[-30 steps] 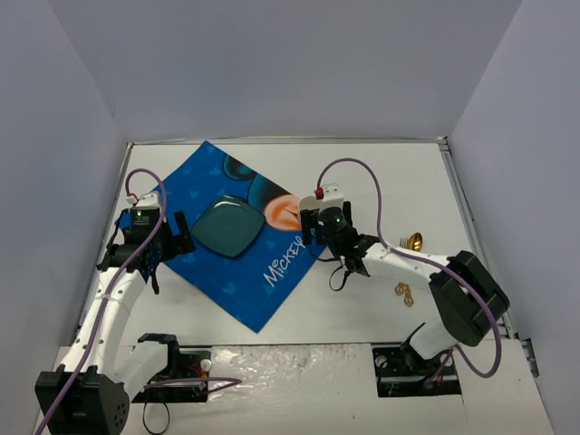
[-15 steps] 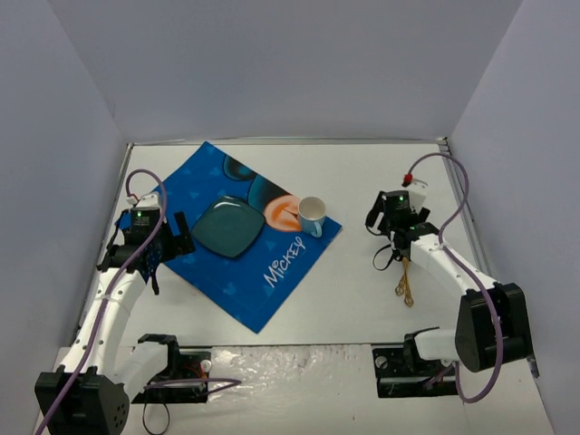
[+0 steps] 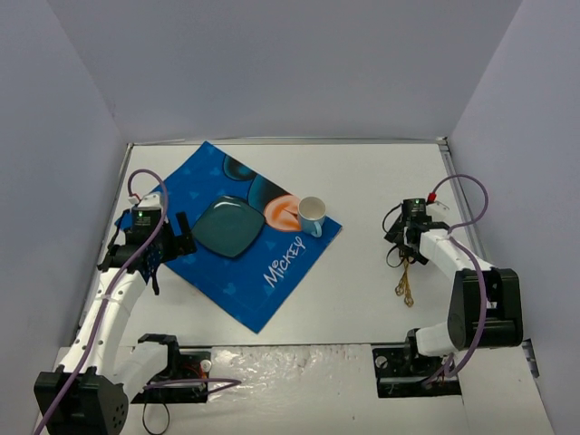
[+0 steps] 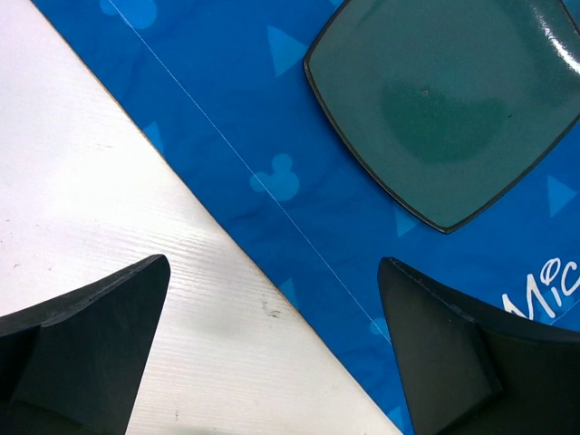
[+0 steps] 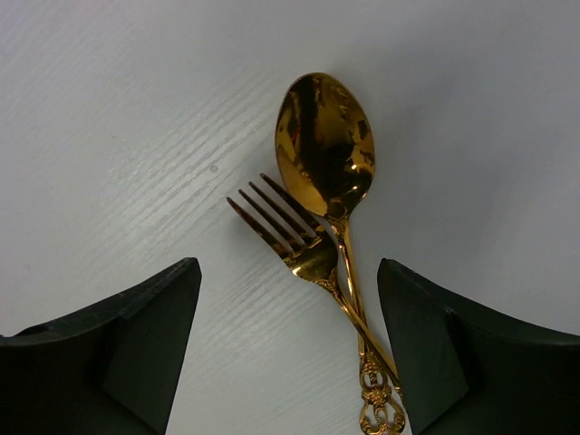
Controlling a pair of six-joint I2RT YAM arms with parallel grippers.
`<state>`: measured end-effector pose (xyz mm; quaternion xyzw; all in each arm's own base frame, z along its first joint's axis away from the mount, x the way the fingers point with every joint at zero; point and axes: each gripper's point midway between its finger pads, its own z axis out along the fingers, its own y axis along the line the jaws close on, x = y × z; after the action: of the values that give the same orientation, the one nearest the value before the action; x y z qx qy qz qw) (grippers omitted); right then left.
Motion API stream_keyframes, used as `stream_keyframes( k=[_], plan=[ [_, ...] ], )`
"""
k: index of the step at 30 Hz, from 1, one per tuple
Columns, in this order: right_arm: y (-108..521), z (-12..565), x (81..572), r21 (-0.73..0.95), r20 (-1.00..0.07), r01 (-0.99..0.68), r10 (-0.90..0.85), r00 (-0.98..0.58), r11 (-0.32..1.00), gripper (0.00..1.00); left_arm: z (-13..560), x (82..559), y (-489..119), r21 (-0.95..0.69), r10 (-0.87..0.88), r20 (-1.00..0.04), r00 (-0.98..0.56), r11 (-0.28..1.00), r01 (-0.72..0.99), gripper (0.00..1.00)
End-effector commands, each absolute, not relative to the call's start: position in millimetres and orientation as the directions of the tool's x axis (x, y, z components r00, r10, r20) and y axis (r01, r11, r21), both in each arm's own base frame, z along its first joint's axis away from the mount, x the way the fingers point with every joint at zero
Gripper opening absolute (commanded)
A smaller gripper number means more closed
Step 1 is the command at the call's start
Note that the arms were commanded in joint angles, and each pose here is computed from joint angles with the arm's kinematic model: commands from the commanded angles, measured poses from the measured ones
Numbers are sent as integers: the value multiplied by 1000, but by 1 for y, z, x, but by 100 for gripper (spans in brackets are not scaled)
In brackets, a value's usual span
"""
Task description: Set the dinner table for one person
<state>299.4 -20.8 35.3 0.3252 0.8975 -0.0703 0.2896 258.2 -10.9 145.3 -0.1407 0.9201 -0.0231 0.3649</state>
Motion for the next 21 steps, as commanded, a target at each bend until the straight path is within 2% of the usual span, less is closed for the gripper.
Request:
stream_keyframes(
  k=[1, 6, 14, 21],
  plan=[
    [-27, 26, 293, 61, -526, 650, 578, -624, 757, 73, 163, 270, -15, -172, -272, -713, -647, 961, -216, 97],
    [-25, 19, 289, 66, -511, 659, 592, -623, 750, 71, 163, 270, -16, -176, -273, -711, -648, 961, -212, 97],
    [-42, 38, 292, 96, -561, 675, 600, -571, 732, 62, 162, 271, -17, -176, -272, -710, -650, 962, -210, 97],
    [-32, 24, 281, 124, -494, 656, 620, -610, 744, 52, 162, 270, -17, -177, -274, -709, -650, 961, -212, 97]
  ],
)
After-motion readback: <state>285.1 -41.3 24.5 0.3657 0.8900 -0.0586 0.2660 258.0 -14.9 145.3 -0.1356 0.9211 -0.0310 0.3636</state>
